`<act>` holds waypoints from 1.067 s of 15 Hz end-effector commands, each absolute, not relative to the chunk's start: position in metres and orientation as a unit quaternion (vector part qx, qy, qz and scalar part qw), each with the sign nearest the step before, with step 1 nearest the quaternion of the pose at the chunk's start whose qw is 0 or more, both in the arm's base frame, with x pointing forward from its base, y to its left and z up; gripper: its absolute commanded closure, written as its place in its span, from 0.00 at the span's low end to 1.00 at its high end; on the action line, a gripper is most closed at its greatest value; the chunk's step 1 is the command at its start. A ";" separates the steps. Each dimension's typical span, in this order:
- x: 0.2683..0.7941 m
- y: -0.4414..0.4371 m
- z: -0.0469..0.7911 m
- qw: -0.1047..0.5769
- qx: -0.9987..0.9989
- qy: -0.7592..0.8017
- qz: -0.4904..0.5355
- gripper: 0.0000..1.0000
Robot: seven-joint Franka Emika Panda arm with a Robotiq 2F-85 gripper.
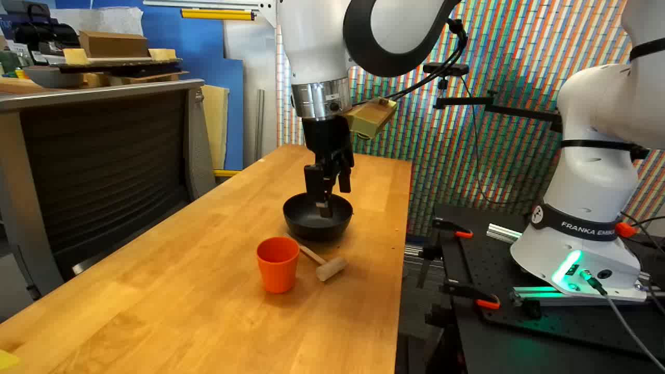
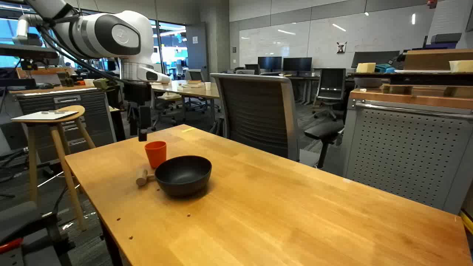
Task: Take the orange cup from the table and place it in the black bowl
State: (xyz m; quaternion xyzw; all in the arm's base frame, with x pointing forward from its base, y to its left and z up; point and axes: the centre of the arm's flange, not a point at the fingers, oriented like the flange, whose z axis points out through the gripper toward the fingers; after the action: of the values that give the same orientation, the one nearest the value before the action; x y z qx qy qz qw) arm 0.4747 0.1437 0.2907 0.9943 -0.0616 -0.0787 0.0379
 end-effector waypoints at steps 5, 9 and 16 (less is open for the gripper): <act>0.476 0.144 0.292 0.037 0.994 -0.062 -0.078 0.00; 0.476 0.144 0.292 0.037 0.994 -0.062 -0.078 0.00; 0.517 0.192 0.277 -0.010 0.997 -0.074 -0.006 0.00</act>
State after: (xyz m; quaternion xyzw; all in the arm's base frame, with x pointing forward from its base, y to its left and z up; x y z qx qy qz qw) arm 0.4927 0.1644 0.2862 0.9973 -0.0668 -0.0284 0.0101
